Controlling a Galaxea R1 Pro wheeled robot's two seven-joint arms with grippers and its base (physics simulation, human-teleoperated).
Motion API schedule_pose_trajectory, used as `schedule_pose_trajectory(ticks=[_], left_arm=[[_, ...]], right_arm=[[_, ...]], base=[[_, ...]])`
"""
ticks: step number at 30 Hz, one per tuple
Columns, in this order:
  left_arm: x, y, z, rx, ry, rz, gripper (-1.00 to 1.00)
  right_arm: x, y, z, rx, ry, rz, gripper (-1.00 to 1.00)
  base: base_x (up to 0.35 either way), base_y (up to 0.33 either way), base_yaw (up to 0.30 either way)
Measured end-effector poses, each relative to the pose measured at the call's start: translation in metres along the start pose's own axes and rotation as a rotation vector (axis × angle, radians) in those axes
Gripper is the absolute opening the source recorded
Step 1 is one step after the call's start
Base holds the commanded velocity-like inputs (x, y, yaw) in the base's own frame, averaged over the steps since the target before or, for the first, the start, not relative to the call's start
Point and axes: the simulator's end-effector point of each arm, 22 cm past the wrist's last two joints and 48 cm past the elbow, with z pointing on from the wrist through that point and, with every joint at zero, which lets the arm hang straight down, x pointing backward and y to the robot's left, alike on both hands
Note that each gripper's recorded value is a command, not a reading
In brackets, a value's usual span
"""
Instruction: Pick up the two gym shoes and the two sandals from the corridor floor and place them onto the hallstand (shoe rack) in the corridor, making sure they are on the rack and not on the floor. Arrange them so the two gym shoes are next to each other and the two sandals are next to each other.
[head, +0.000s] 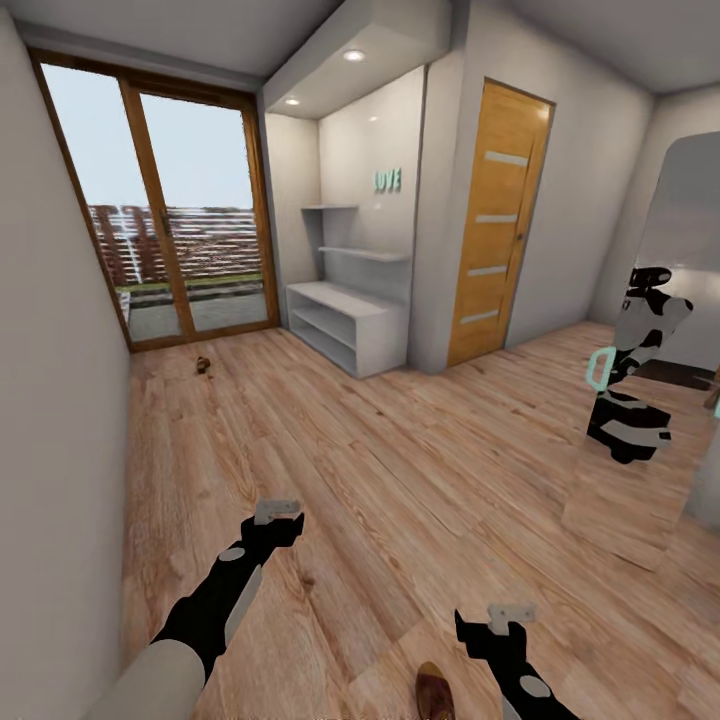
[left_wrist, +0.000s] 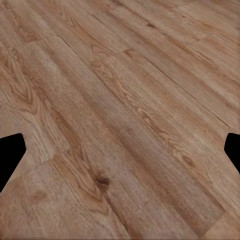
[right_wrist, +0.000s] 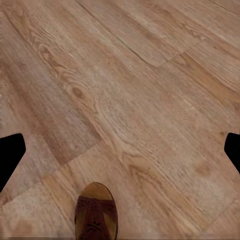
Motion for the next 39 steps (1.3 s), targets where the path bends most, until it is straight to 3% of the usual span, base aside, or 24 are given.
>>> schedule_pose_trajectory(ticks=[17,39], left_arm=[[0.048,0.003,0.016,-0.001,0.023,-0.001,1.00],[0.115,0.008,0.036,-0.002,0.055,-0.003,1.00]], right_arm=[[0.047,-0.001,0.017,0.001,0.025,0.000,1.00],[0.110,-0.003,0.038,0.003,0.058,-0.002,1.00]], base=[[0.000,0.000,0.134],[0.000,0.000,-0.136]])
